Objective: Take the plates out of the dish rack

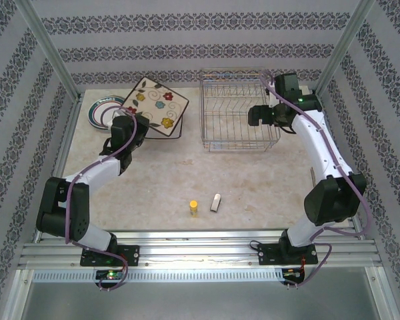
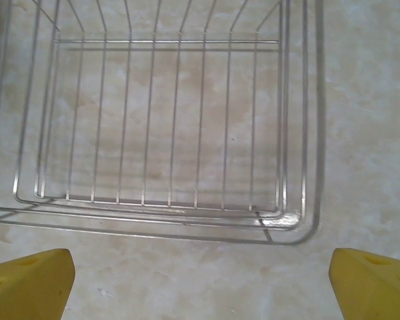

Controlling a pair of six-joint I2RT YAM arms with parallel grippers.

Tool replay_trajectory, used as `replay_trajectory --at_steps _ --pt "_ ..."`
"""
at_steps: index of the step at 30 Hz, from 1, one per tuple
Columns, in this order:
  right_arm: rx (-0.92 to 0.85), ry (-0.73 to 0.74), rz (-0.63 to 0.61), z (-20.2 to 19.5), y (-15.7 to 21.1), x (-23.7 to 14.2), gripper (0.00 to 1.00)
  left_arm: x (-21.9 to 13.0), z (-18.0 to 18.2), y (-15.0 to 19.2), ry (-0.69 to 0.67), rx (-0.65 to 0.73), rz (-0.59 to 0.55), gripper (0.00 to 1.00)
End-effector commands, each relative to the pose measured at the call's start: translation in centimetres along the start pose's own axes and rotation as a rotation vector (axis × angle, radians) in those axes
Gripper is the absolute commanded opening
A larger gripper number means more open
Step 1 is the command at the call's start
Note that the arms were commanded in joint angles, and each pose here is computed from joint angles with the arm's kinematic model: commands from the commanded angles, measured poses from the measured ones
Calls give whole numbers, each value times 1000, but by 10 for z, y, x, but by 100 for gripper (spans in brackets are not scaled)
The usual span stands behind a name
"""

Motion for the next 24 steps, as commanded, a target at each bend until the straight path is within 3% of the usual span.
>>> replay_trajectory --at_steps 1,7,24 --pt "-41 70 19 -1 10 -15 98 -20 -64 -15 309 -80 -196 0" --pt "-49 64 21 2 11 -13 98 2 -49 -7 316 -162 -208 0" --pt "-71 51 60 4 14 3 98 45 -16 15 268 -212 -269 0"
Point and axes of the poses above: each hand's point on the last joint's axis, 136 mm out from that joint toward the fingers, its own x axis out along the fingers, its own z axis along the line the jaws close on, y = z × x, the point moved 9 cm from there along -x, back along the fingers, and after that the axes turned 9 degrees about -x, right-handed, at the moved point
